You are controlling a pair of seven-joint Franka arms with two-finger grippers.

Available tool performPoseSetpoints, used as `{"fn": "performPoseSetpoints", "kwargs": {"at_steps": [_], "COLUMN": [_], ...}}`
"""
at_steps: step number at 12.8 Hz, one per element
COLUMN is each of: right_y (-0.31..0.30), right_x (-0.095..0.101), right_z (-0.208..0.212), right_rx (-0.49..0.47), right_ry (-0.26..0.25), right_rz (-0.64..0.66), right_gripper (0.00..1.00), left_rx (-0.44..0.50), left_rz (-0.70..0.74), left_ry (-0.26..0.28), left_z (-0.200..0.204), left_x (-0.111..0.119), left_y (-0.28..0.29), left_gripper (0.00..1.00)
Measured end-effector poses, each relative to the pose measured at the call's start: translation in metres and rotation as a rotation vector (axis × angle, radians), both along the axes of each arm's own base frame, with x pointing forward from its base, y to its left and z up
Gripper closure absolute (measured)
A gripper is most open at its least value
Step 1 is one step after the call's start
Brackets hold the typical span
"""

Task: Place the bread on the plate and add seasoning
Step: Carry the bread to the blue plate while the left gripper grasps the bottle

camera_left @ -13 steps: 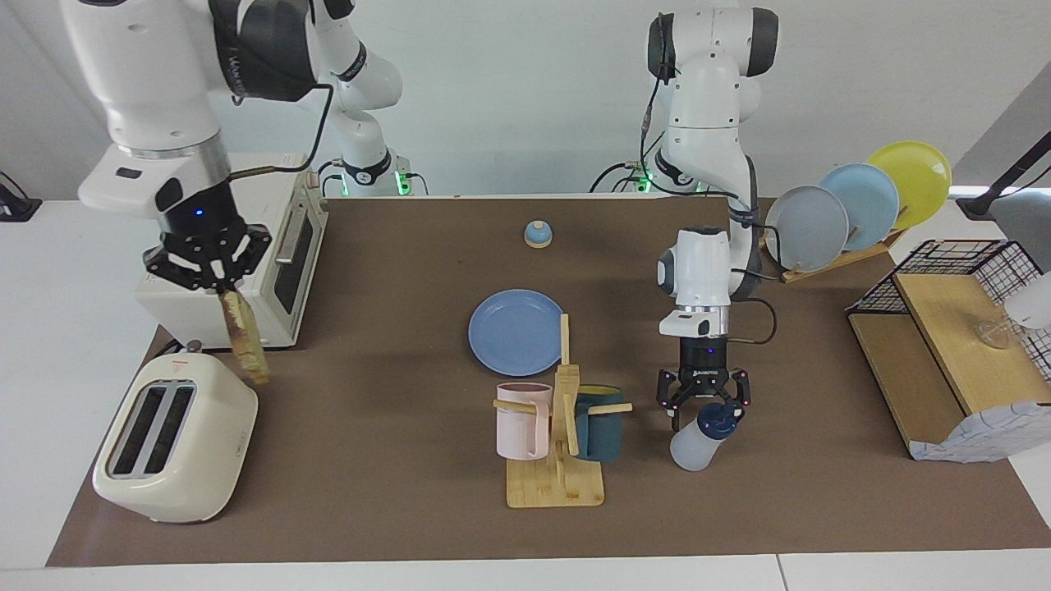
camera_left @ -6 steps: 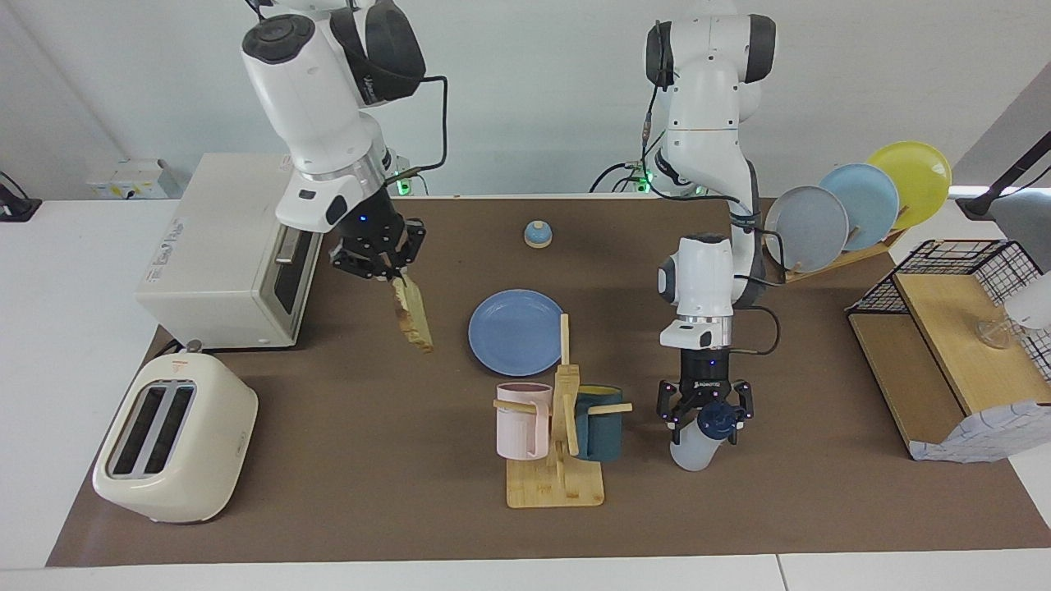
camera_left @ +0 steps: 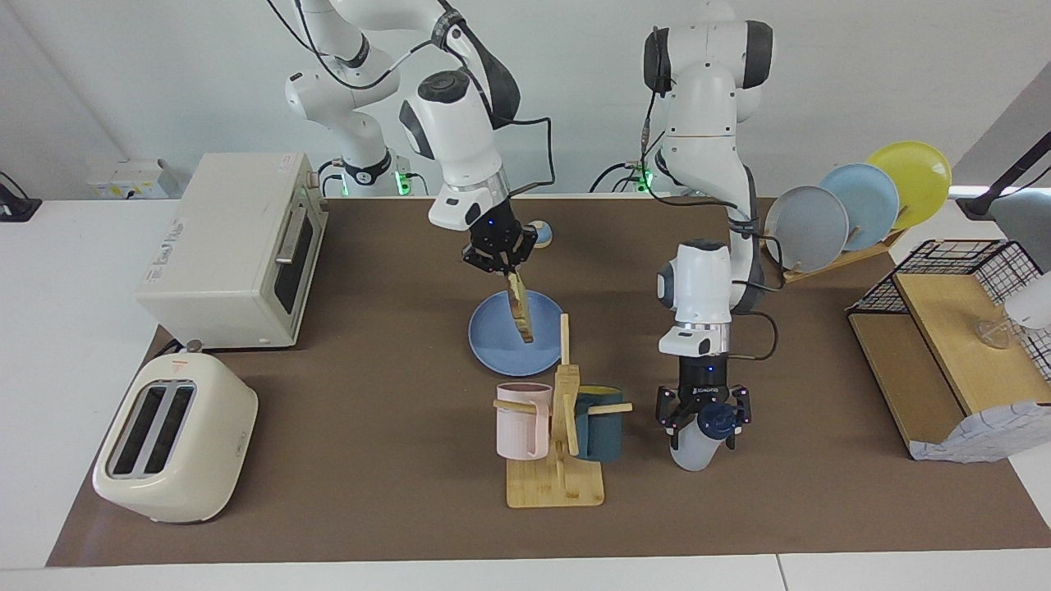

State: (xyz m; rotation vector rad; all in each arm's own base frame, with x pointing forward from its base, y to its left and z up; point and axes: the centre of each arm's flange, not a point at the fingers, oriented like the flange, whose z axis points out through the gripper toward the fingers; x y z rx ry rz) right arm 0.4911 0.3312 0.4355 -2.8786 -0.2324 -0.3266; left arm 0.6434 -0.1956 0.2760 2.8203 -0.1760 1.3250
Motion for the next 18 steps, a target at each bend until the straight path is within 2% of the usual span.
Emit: {"fn": "performPoseSetpoints", "kwargs": {"at_steps": [2,3,5,8,11,13,14,16,18], "right_y": [0.006,0.010,0.019,0.008,-0.039,-0.061,-0.068,-0.072,-0.072], "right_x": [0.003,0.002,-0.002,-0.009,-0.003,-0.001,0.000,-0.002,-0.003], "right_z": [-0.013,-0.015,-0.020,-0.043,-0.069,-0.076,-0.078,-0.080,-0.080], "right_rx": [0.009,0.016,0.028,0.019,-0.007,-0.017,-0.020,-0.023,-0.024], "right_ry": [-0.007,-0.012,-0.017,-0.012,0.007,0.021,0.026,0.031,0.032], "right_rz": [-0.015,-0.021,-0.029,-0.045,-0.110,-0.144,-0.155,-0.160,-0.159], "right_gripper": [0.93,0.93,0.93,0.93,0.93,0.93,0.93,0.93,0.87], "left_rx": [-0.001,-0.003,-0.024,-0.046,-0.058,-0.006,0.042,0.097,0.137], "left_rz": [0.000,0.002,0.019,0.037,0.038,-0.010,-0.059,-0.139,-0.248], "left_ry": [0.011,0.015,0.015,0.016,0.009,0.049,0.072,0.152,0.241], "left_z": [0.000,0.000,0.001,0.002,0.011,0.025,0.040,0.079,0.124], "left_x": [0.001,0.002,0.002,0.002,0.004,0.006,0.008,0.009,0.001], "left_y": [-0.001,-0.001,-0.002,-0.002,-0.003,-0.002,0.000,0.013,0.024], "left_gripper": [0.00,0.11,0.39,0.41,0.41,0.50,0.50,0.50,0.50]}}
